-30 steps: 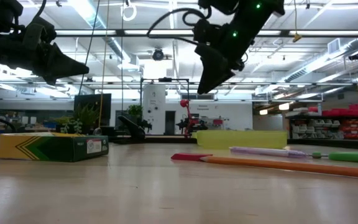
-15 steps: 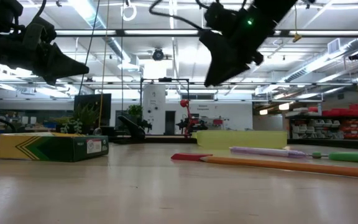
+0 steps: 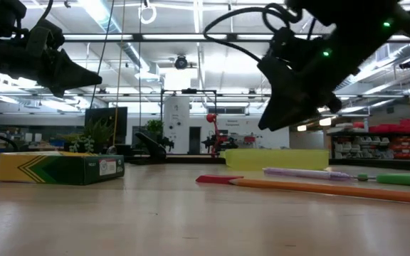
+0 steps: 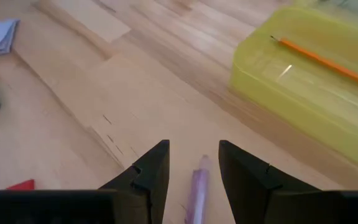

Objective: Pack school essentials
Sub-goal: Put the purple pen into the yellow supply box

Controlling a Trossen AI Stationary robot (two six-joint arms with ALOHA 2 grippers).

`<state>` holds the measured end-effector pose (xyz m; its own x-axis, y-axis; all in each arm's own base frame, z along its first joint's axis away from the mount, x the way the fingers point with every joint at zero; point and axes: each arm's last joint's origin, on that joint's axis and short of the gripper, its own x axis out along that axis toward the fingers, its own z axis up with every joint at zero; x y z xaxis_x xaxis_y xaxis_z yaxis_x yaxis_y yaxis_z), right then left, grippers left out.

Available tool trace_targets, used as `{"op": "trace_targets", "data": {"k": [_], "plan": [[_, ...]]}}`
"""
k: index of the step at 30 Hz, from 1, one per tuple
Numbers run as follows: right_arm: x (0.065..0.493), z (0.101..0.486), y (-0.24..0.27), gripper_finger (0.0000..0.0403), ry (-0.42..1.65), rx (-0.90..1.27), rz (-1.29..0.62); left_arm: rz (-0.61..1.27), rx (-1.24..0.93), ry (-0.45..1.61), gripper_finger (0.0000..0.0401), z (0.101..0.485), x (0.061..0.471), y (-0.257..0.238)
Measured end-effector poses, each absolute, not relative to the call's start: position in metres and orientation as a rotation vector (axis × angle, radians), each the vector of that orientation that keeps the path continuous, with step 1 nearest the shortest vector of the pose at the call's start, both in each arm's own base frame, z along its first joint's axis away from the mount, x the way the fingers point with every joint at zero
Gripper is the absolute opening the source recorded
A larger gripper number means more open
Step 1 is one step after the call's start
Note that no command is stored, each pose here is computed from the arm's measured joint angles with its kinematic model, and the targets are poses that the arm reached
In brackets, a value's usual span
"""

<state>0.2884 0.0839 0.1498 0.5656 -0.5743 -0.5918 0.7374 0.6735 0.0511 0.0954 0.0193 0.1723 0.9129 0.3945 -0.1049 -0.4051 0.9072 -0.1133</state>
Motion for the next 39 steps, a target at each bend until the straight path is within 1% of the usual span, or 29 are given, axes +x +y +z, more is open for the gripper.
{"op": "trace_targets", "data": {"k": [9,14,20,25,34,39], "plan": [[0.282,0.137,0.096,0.0145,0.494,0.319,-0.786,0.413,-0.134,0.081,0.0032,0.172,0.095,0.019],[0.291,0.114,0.102,0.0145,0.533,0.283,-0.813,0.413,-0.134,0.079,0.0036,0.172,0.095,0.019],[0.297,0.091,0.104,0.0145,0.564,0.273,-0.850,0.413,-0.134,0.084,0.0028,0.172,0.095,0.019],[0.296,0.088,0.103,0.0145,0.573,0.258,-0.865,0.413,-0.134,0.080,0.0026,0.172,0.095,0.019],[0.294,0.081,0.101,0.0145,0.589,0.224,-0.884,0.413,-0.134,0.079,0.0036,0.172,0.095,0.019],[0.295,0.085,0.101,0.0145,0.576,0.172,-0.880,0.413,-0.134,0.078,0.0031,0.172,0.095,0.019]]}}
